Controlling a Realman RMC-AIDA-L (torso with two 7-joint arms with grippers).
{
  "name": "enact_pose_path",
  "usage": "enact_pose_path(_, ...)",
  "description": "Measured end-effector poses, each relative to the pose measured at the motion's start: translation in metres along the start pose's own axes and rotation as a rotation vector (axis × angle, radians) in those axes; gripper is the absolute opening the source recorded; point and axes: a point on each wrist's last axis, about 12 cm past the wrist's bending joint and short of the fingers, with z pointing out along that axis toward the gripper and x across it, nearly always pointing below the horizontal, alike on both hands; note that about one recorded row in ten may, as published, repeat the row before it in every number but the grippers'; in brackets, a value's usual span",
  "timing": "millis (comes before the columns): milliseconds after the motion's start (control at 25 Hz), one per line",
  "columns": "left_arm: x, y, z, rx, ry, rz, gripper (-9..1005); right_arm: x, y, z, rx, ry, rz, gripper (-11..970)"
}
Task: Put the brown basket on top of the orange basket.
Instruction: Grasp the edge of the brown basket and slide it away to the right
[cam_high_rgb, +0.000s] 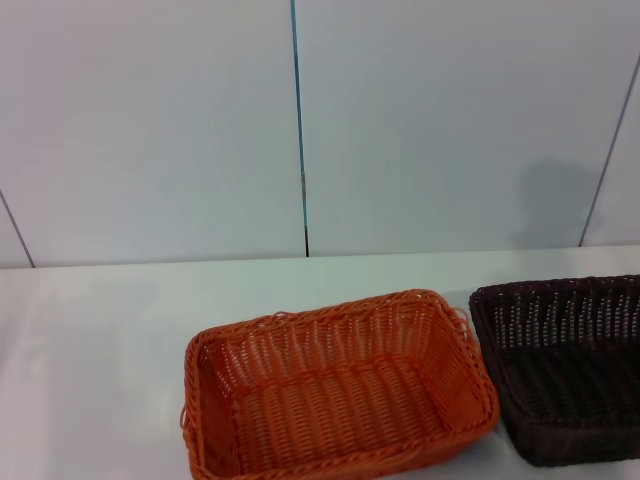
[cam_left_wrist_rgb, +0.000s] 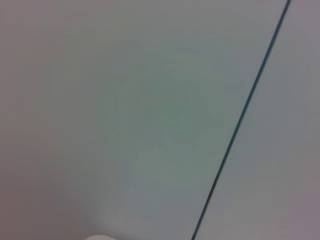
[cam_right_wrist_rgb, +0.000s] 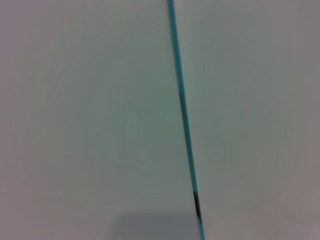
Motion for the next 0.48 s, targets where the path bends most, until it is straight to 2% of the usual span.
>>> enact_pose_path(200, -0.001, -0.001, 0.004, 0.010, 0.012, -0.001, 496, 0.007, 0.015, -0.004, 0.007, -0.071, 0.051, 774)
enact_pose_path(480, -0.004, 0.002, 0.005, -0.003, 0.020, 0.034, 497, 0.021, 0.028, -0.014, 0.007, -0.173, 0.060, 771)
